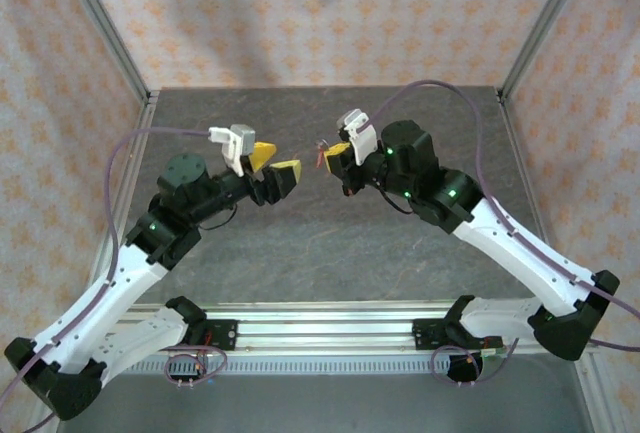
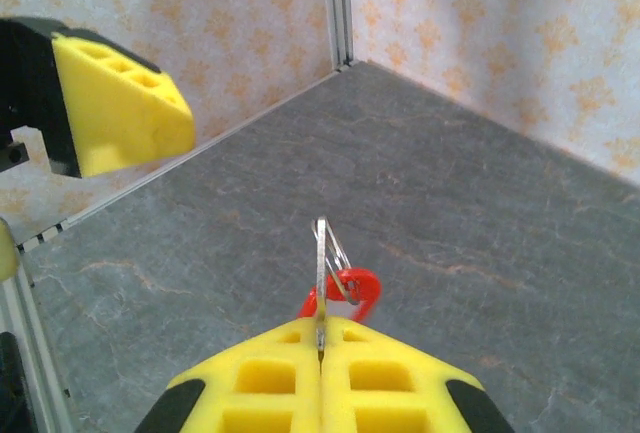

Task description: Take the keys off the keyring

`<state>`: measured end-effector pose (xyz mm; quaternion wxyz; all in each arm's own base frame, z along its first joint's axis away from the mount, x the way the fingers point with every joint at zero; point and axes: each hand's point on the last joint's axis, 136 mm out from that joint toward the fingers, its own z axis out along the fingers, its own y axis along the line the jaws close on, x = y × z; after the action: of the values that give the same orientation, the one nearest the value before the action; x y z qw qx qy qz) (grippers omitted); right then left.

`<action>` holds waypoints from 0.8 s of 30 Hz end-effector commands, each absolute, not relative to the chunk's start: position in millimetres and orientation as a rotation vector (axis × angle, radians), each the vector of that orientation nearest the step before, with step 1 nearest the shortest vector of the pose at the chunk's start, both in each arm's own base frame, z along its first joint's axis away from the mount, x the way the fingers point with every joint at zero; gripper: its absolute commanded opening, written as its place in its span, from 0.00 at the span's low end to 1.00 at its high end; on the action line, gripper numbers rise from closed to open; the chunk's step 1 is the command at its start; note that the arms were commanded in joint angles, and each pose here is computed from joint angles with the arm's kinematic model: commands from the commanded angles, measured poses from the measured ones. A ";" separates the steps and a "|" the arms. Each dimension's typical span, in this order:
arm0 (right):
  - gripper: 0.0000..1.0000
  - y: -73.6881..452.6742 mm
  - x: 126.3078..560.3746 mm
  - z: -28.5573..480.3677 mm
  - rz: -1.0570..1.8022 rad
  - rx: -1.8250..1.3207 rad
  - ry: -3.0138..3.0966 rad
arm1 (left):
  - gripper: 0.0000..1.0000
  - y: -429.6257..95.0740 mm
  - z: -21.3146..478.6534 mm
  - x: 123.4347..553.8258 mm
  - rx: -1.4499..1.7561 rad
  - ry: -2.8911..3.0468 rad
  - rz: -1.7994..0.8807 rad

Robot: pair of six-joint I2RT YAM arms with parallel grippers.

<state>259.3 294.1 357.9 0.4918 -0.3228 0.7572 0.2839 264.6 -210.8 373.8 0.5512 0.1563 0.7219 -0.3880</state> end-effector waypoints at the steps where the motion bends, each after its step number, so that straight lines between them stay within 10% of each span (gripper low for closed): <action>1: 0.00 295.4 264.3 351.5 0.768 -0.727 1.932 | 0.87 -231.0 371.3 259.8 0.427 1.792 -1.092; 24: 0.00 307.3 254.4 353.4 1.025 -0.741 2.003 | 0.87 -255.5 372.7 267.6 0.492 1.770 -1.364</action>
<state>258.5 303.8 339.6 0.3807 -0.2870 0.7920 0.3814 269.5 -253.8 357.1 0.4023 0.1837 0.7237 -0.5297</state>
